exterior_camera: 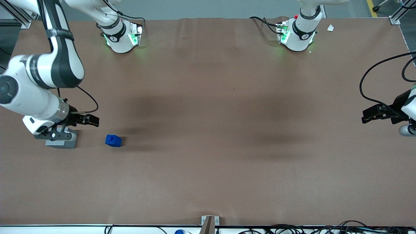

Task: Insert blue part into gray base with right arm
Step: 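Move the open right gripper down over the small blue block, then close the right gripper on the blue block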

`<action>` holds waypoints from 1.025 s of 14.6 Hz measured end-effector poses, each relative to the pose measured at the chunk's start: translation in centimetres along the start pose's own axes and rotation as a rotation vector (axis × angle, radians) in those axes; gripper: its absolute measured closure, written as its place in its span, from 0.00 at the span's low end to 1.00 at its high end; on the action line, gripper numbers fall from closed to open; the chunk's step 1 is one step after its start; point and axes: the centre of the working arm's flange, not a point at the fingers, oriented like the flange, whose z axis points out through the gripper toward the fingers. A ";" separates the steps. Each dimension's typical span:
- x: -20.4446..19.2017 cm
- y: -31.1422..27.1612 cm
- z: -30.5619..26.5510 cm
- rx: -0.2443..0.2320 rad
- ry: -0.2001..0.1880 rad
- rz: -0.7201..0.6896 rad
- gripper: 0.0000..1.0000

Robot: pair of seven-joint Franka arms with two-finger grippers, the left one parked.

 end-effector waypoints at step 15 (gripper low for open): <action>3.4 -1.3 13.2 0.028 0.007 0.026 0.06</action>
